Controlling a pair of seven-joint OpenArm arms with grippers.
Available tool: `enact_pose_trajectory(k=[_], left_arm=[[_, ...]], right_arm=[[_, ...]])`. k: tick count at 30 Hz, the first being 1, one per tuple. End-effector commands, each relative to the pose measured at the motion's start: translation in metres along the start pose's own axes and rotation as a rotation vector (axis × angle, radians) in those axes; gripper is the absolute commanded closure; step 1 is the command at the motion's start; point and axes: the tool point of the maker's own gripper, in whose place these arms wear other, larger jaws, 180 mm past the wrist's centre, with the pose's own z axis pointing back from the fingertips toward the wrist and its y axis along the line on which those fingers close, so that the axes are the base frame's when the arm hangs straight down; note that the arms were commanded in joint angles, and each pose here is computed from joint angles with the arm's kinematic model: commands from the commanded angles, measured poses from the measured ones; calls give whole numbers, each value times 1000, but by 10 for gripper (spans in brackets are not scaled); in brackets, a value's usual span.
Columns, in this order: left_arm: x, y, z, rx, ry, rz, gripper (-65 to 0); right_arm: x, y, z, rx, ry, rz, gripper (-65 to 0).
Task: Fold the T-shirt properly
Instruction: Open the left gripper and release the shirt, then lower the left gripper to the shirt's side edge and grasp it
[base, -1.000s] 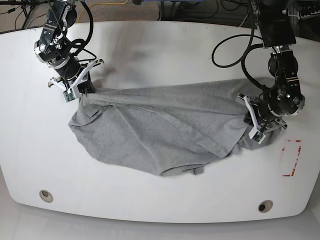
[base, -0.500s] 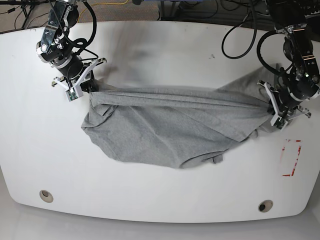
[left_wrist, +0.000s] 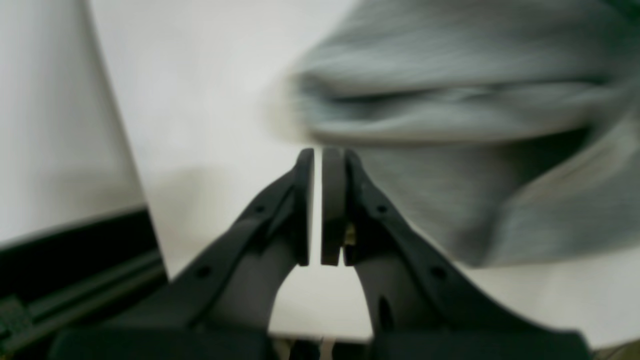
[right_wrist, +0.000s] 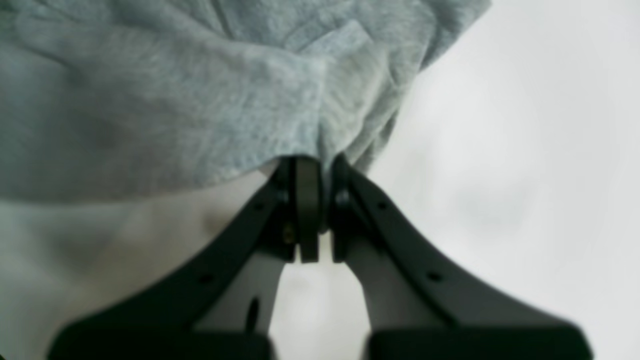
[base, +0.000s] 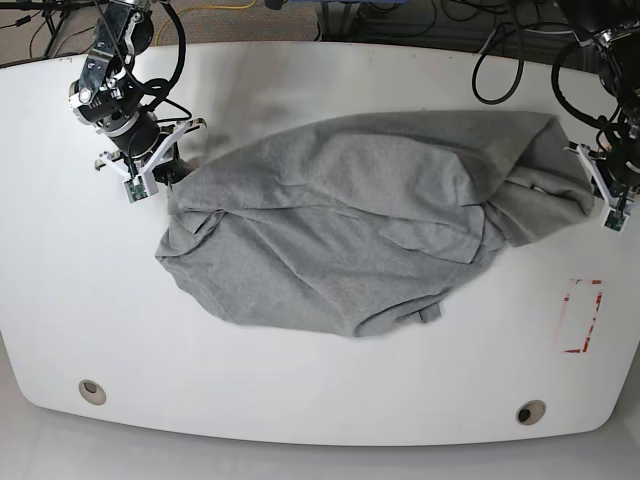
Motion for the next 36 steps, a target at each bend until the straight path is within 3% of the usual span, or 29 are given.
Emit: enact_pose_trajectory(k=[1,11,18,22,29,33,36], left_arm=[[-13,9,9,25,15,-5,-10],[-84,10,25,30,170,24,-11],[-91,11,27,35,183,36,-21],[-77,5,21,28,136,75,-103],[-29,19,12,72,10,137,-301],[2,18,8,66,-58,134,-356],[22,12,3,45,-96,120,-360]], right_arm=[[13,-1,3,3,-46,12,-13],[14,-1,3,2,-49,13,-13],[14,0,3,7,-50,14,-13],[14,0,3,7,-49,14,-13],[13,0,3,9,-47,14,-13],[13,0,3,9,-47,14,-13],[13,0,3,9,-47,14,-13]])
